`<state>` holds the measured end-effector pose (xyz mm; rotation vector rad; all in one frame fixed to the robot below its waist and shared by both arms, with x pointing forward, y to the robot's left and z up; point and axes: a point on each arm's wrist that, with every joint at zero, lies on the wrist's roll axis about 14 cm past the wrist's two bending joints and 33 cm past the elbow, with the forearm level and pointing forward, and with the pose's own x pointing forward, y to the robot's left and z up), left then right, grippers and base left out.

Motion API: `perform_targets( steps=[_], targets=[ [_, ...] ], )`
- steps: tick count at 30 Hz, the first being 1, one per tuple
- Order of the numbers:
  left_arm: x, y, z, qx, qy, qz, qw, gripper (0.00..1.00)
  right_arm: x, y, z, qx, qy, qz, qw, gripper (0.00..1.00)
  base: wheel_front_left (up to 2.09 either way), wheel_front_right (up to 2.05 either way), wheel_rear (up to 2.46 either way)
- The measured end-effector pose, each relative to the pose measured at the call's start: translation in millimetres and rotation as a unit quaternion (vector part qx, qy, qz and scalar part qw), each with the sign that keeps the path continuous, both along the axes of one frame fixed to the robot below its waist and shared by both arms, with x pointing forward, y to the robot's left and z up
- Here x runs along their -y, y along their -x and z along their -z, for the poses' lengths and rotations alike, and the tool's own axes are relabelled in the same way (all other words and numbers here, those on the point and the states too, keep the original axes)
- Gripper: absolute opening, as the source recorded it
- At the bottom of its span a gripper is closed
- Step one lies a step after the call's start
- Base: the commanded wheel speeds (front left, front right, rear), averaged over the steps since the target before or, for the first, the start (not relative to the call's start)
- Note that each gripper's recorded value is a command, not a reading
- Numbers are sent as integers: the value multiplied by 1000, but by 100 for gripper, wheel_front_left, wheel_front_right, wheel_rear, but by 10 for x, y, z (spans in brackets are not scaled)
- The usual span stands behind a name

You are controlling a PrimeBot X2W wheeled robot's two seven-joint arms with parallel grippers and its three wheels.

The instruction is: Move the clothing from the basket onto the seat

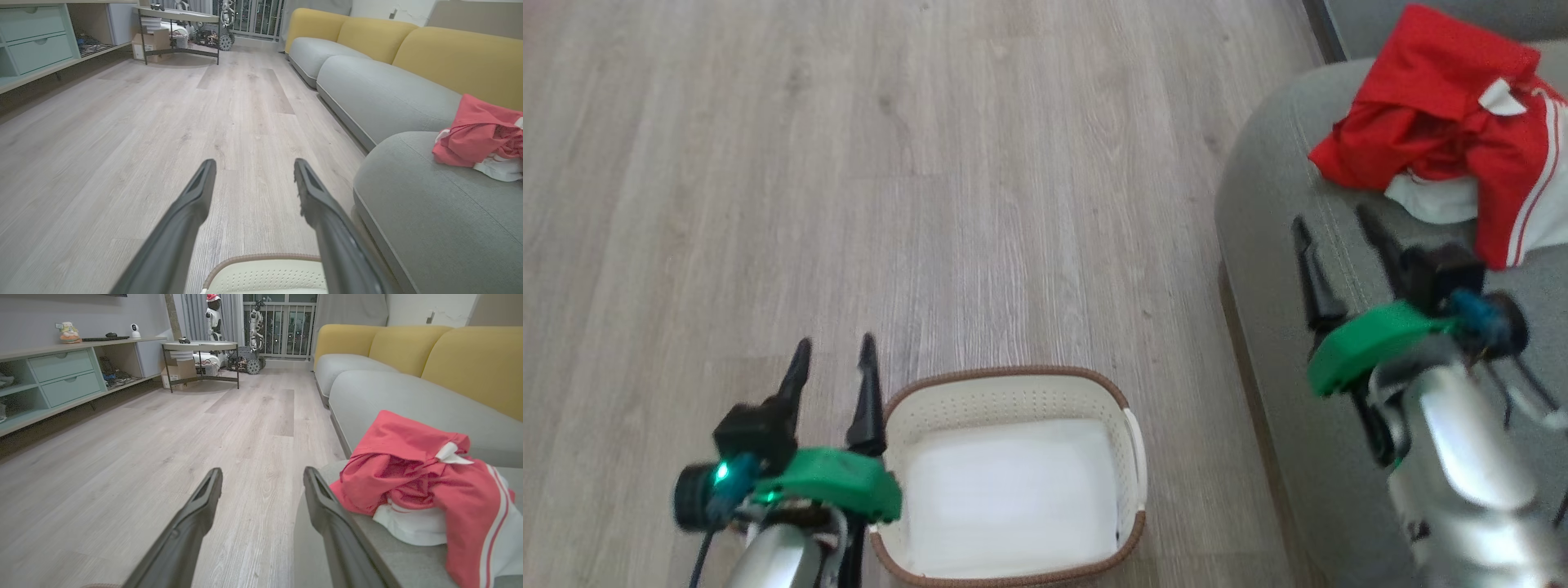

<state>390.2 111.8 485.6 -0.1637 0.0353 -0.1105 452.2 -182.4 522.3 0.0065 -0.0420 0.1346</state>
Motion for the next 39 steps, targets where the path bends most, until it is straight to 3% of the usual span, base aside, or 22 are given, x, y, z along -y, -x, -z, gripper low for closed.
perform_targets(
  steps=[16, 23, 39],
  targets=[
    [-582, 581, 53, -7, -1, -90, 996, 100, -359, 608, 185, -2, -57, -15, 998, 100, 0, 0, 0],
    [-620, 635, 74, -9, 5, -95, 995, 100, -373, 765, 282, -16, -84, -13, 996, 100, 0, 0, 0],
    [-599, 701, 168, -19, 9, -86, 996, 100, -390, 792, 264, -13, -84, -15, 996, 100, 0, 0, 0]
  ],
)
